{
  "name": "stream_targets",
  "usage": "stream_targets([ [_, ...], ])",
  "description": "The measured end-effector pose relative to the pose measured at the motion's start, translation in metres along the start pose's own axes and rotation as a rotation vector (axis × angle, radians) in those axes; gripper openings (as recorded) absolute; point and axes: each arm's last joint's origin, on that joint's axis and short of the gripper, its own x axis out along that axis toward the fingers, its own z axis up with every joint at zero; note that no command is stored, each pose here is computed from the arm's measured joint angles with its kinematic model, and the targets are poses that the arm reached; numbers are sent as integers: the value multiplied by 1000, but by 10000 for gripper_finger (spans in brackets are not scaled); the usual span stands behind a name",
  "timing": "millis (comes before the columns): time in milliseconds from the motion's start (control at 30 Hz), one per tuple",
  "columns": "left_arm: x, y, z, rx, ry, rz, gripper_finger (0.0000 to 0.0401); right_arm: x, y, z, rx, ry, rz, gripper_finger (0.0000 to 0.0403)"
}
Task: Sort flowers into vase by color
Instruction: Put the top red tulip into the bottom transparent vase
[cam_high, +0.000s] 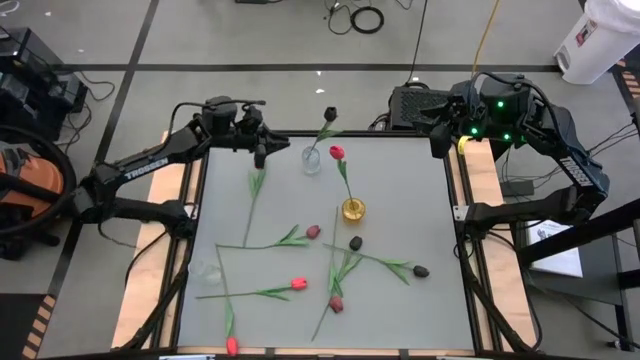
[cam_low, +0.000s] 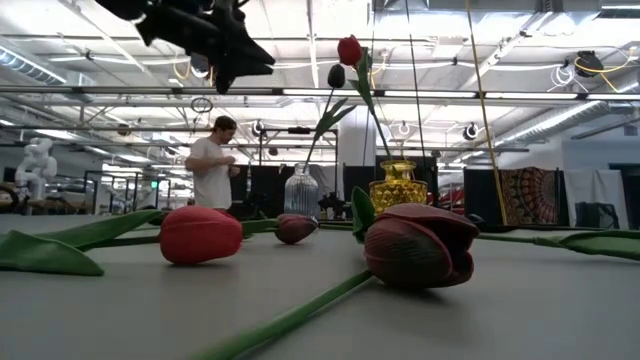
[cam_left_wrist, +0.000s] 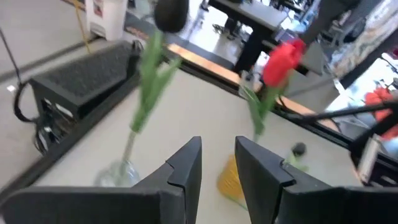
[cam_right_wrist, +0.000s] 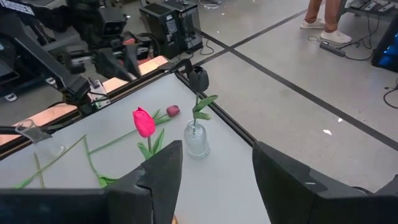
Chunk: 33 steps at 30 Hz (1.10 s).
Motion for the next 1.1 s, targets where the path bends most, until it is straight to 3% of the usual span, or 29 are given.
stream_targets([
  [300, -27, -29, -6, -1, 55, -44, 103, 0, 0, 0, 0, -1, 0, 187],
  [833, -106, -66, -32, -17, 144, -49, 103, 0, 0, 0, 1, -5, 0, 187],
  [1033, -119, -74, -45, -112, 287, -78, 102, 0, 0, 0, 8, -4, 0, 187],
  [1100, -125, -76, -47, -140, 341, -29, 102, 0, 0, 0, 8, -4, 1, 187],
])
